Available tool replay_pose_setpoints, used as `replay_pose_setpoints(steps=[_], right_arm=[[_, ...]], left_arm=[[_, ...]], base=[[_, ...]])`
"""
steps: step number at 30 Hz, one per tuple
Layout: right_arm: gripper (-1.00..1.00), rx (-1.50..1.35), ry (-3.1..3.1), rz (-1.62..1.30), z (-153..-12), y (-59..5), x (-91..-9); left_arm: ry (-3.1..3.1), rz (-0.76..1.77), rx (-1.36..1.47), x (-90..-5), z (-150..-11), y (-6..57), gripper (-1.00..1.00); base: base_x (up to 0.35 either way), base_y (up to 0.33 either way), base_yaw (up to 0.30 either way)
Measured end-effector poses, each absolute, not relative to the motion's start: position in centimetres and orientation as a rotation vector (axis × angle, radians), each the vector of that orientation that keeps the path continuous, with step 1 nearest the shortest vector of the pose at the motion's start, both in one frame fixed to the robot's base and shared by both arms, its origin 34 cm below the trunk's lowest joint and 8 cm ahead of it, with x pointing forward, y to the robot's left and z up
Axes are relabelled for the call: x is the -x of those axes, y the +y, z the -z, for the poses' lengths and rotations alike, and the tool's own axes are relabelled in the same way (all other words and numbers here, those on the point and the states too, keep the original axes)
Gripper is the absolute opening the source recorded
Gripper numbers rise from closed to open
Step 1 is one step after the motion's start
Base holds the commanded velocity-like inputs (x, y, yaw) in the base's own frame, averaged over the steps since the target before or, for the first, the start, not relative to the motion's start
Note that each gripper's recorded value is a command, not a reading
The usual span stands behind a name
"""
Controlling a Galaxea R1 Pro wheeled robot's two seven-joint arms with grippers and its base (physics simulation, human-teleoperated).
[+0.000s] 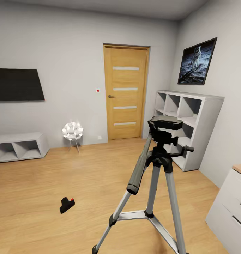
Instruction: Attach the digital camera to the camera tripod in the bedroom.
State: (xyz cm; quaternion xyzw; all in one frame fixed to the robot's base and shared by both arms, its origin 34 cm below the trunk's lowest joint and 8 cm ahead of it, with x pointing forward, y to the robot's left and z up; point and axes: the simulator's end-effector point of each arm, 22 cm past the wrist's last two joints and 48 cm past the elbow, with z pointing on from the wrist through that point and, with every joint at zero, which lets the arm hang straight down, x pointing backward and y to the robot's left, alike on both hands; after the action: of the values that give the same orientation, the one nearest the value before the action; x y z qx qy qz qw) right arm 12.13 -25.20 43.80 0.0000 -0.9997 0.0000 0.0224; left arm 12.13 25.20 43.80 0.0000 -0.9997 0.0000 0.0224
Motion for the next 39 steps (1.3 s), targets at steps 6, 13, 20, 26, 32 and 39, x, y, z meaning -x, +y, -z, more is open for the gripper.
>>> replay_pose_setpoints(steps=[6, 13, 20, 26, 32, 39], right_arm=[[1.00, -0.016, -3.125, -0.011, -43.8, -25.7, -13.2], [1.00, -0.021, -3.113, -0.007, -43.8, -25.8, -12.8], [1.00, -0.020, -3.112, -0.010, -43.8, -25.5, -12.8], [1.00, -0.022, -3.112, -0.010, -43.8, -25.5, -12.8], [1.00, -0.022, -3.113, -0.011, -43.8, -25.6, -12.8], [1.00, -0.022, -3.114, -0.011, -43.8, -25.5, -12.8]], left_arm=[[-3.143, 0.000, -0.080, -13.5, -43.8, 25.2, 1.00], [-3.140, -0.006, -0.032, -13.4, -43.8, 25.0, 1.00], [-3.173, -0.008, -0.029, -14.1, -43.8, 24.8, 1.00], [-3.176, -0.006, -0.068, -14.2, -43.8, 24.9, 1.00], [-3.175, -0.003, -0.114, -14.2, -43.8, 25.0, 1.00], [-3.174, -0.001, -0.129, -14.2, -43.8, 25.1, 1.00]], base=[[0.000, 0.000, 0.000], [-0.039, 0.000, 0.000], [-0.304, 0.000, 0.000], [-0.334, 0.000, 0.022], [-0.327, 0.000, 0.186], [-0.124, 0.000, 0.254]])
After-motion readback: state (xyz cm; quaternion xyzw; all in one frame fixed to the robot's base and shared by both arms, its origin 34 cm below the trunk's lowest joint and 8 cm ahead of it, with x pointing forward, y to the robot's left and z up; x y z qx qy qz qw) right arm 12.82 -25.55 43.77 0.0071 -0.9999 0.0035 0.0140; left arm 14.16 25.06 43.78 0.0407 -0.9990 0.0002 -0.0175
